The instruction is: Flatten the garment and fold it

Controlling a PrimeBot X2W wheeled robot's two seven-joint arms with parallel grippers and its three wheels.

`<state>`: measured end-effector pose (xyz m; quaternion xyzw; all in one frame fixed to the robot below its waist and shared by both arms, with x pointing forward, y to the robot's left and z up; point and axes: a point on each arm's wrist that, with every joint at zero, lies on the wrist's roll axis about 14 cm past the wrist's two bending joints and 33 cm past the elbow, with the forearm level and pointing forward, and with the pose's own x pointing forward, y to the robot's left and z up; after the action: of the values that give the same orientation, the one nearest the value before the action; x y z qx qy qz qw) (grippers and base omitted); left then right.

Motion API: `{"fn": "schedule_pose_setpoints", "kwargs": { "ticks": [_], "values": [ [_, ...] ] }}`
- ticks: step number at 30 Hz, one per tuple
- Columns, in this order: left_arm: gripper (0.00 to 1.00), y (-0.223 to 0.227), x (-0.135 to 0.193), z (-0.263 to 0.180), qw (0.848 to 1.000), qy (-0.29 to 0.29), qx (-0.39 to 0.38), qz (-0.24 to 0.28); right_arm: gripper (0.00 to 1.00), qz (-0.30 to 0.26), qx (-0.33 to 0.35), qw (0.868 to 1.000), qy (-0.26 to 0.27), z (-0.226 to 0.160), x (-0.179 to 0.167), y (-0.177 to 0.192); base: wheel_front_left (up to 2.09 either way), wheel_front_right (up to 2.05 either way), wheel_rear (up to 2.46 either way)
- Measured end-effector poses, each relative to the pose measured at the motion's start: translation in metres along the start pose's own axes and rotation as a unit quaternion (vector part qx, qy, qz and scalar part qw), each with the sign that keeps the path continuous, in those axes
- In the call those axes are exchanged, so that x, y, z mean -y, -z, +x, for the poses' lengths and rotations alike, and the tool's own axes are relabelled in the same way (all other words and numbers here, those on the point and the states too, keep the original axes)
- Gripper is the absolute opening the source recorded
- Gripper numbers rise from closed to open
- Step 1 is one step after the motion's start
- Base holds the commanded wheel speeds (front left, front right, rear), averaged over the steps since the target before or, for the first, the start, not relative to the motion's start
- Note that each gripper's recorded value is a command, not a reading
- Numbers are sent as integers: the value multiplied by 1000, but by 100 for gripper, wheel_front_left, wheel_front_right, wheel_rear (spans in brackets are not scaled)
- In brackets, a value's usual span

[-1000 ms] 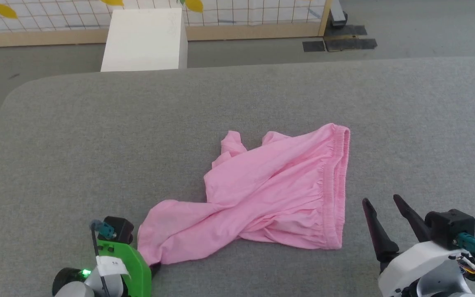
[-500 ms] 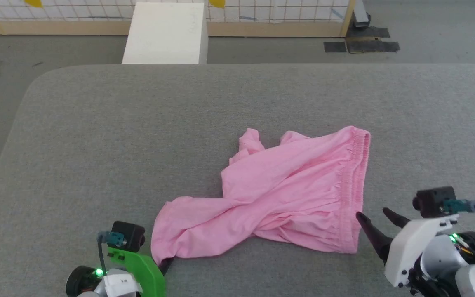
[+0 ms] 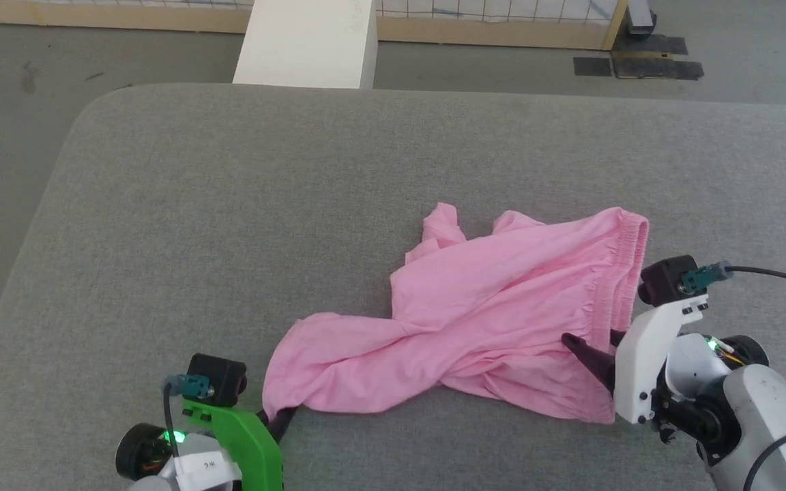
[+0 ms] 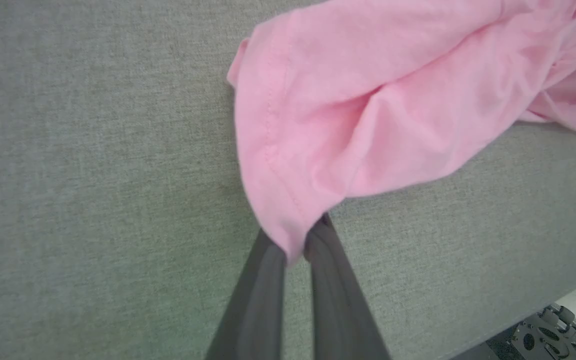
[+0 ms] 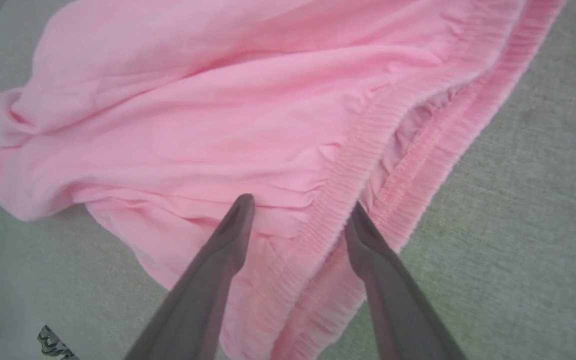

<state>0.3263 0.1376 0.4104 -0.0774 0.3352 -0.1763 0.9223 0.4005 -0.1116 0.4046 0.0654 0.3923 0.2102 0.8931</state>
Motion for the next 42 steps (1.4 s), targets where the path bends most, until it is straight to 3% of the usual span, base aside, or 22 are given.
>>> {"fn": "schedule_pose_setpoints", "kwargs": {
  "ticks": [12, 23, 31, 42],
  "values": [
    [0, -34, -13, -10, 997, -30, 69, 20, 0, -22, 43, 999, 3, -12, 6, -22, 0, 0, 0],
    [0, -131, -10, -38, 977, -34, 189, 91, 0, -56, 149, 987, 4, -56, -2, -78, 0, 0, 0],
    [0, -233, -4, -54, 951, -29, 268, 151, 0, -89, 259, 961, 22, -98, -4, -161, 0, 0, 0],
    [0, -338, -19, -14, 945, -41, 285, 157, 0, -118, 365, 923, 42, -116, 2, -284, 0, 0, 0]
  ]
}}
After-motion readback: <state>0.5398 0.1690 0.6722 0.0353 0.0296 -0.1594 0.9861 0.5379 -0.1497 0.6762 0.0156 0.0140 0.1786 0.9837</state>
